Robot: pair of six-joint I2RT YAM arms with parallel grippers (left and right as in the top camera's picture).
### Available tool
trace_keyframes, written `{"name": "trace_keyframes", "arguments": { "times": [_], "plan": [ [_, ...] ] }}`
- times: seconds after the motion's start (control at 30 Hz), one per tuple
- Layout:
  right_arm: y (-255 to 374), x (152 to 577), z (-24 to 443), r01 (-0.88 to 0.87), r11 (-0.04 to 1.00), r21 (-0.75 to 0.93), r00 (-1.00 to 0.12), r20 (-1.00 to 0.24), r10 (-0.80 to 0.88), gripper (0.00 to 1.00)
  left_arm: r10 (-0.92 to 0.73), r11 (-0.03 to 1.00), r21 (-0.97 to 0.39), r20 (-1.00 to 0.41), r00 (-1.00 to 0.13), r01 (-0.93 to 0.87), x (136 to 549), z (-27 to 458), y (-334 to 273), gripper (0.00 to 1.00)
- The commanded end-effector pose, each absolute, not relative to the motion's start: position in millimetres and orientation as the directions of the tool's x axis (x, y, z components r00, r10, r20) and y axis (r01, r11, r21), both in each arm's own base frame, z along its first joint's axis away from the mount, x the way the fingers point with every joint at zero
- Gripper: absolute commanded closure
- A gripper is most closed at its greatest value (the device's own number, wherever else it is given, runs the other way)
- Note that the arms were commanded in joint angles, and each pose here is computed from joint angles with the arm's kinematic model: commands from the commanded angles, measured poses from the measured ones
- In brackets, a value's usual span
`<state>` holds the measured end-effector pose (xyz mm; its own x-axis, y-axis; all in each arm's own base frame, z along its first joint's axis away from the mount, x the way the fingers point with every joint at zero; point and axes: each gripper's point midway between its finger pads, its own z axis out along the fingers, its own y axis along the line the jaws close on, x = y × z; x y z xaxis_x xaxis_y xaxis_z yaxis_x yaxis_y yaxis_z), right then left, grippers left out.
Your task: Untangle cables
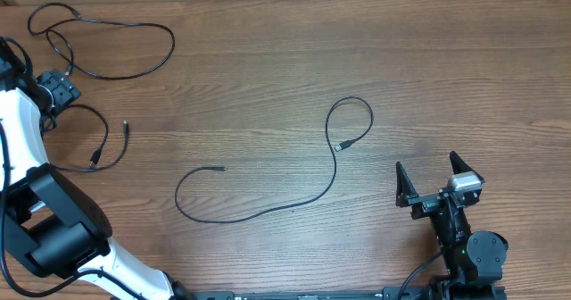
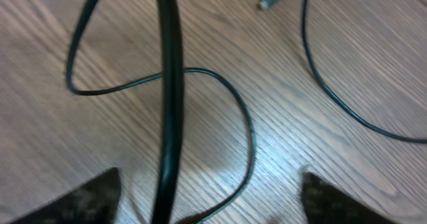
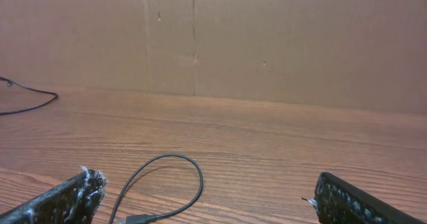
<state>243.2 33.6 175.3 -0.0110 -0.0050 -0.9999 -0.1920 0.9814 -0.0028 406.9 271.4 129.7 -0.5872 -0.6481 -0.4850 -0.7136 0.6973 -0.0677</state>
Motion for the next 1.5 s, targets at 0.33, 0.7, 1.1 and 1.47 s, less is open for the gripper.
{"name": "trace_keyframes", "arguments": {
  "times": [0.33,0.7,1.1,1.47],
  "plan": [
    [33.1,243.5,173.4,-0.188,0.982,-0.005,-0.008,-1.000,-0.006,0.00,-0.681,0.289,0.285,-0.610,-0.405,-0.914,308.4,197.9,314.9,0.00],
    [33.1,243.5,173.4,-0.188,0.982,-0.005,-0.008,-1.000,-0.006,0.00,-0.772,0.181,0.309,-0.543,-0.330,-0.934,277.0,186.2,297.0,0.00],
    [33.1,243.5,173.4,-0.188,0.982,-0.005,-0.008,-1.000,-0.006,0.00,-0.825,0.502,-0.077,-0.343,-0.450,-0.861,347.0,161.2,239.9,0.12],
    [33.1,243.5,173.5,-0.188,0.982,-0.005,-0.007,-1.000,-0.006,0.00,-0.744,0.627,-0.082,-0.357,-0.565,-0.774,360.9,158.9,230.4,0.70]
  ]
}}
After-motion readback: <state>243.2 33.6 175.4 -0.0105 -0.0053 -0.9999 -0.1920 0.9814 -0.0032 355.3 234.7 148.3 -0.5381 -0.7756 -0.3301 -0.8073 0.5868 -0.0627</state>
